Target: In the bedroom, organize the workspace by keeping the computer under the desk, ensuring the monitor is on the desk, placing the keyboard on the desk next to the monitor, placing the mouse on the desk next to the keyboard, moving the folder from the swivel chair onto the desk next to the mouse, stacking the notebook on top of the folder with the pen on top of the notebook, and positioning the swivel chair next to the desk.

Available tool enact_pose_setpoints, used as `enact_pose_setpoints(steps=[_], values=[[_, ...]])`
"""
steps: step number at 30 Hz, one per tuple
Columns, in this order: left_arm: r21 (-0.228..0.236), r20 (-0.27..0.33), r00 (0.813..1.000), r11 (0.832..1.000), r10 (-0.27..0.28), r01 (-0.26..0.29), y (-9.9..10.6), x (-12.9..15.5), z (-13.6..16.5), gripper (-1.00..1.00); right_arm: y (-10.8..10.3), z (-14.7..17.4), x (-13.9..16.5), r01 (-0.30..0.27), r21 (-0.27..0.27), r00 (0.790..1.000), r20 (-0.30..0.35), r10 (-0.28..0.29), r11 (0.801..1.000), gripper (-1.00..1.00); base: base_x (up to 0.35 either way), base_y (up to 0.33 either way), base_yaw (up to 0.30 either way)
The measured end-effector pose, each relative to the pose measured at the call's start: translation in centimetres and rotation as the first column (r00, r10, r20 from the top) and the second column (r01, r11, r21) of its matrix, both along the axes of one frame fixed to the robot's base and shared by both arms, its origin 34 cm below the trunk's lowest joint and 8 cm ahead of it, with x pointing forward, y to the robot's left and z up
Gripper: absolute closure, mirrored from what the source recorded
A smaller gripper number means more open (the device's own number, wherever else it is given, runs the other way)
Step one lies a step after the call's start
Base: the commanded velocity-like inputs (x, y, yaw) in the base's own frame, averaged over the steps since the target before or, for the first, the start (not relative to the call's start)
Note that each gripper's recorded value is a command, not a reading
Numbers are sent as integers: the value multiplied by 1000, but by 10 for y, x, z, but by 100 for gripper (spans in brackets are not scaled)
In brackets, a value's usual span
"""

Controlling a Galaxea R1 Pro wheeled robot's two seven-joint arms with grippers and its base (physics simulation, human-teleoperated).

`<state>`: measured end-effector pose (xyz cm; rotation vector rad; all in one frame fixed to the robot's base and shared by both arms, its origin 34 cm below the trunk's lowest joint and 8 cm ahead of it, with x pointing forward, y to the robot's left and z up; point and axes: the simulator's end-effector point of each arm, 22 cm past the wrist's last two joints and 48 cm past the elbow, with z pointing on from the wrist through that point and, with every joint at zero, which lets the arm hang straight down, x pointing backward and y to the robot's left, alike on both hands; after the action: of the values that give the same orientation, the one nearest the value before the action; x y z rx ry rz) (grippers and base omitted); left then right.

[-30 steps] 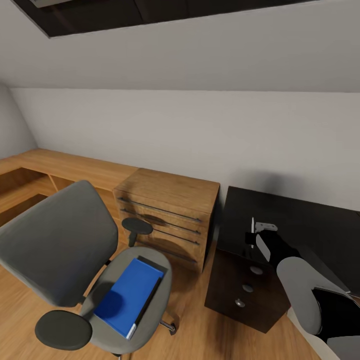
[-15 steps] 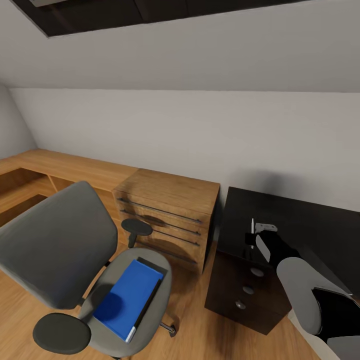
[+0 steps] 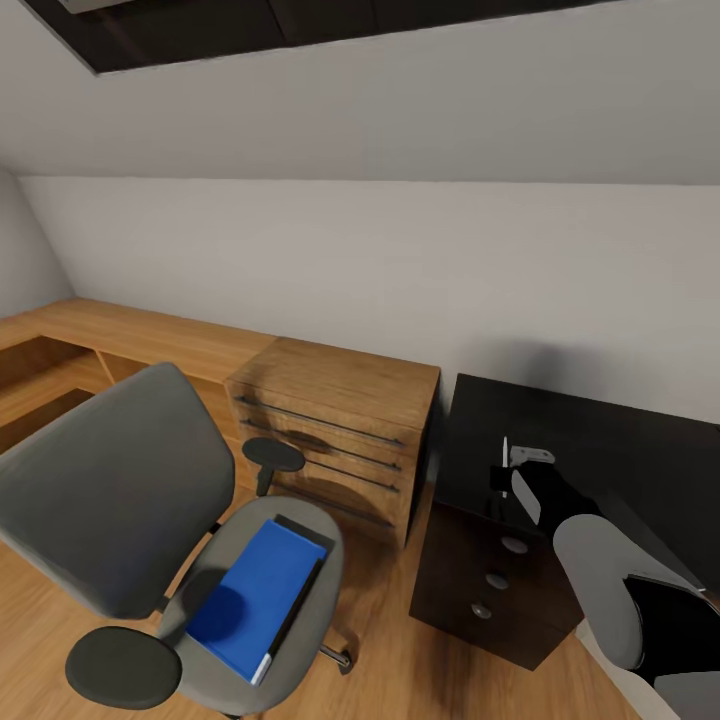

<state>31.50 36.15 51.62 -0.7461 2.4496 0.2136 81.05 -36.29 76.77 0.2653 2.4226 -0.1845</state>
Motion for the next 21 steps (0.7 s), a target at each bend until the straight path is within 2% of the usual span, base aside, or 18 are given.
enact_pose_setpoints(steps=[13,21], values=[[0,0,1000,1000,0,0,0,0,0,-100,0,0,0,0,0,1000,1,0,1000,-100,0,0,0],[0,0,1000,1000,0,0,0,0,12,-100,-2,19,5,4,-2,1000,19,-4,1000,-100,0,0,0]])
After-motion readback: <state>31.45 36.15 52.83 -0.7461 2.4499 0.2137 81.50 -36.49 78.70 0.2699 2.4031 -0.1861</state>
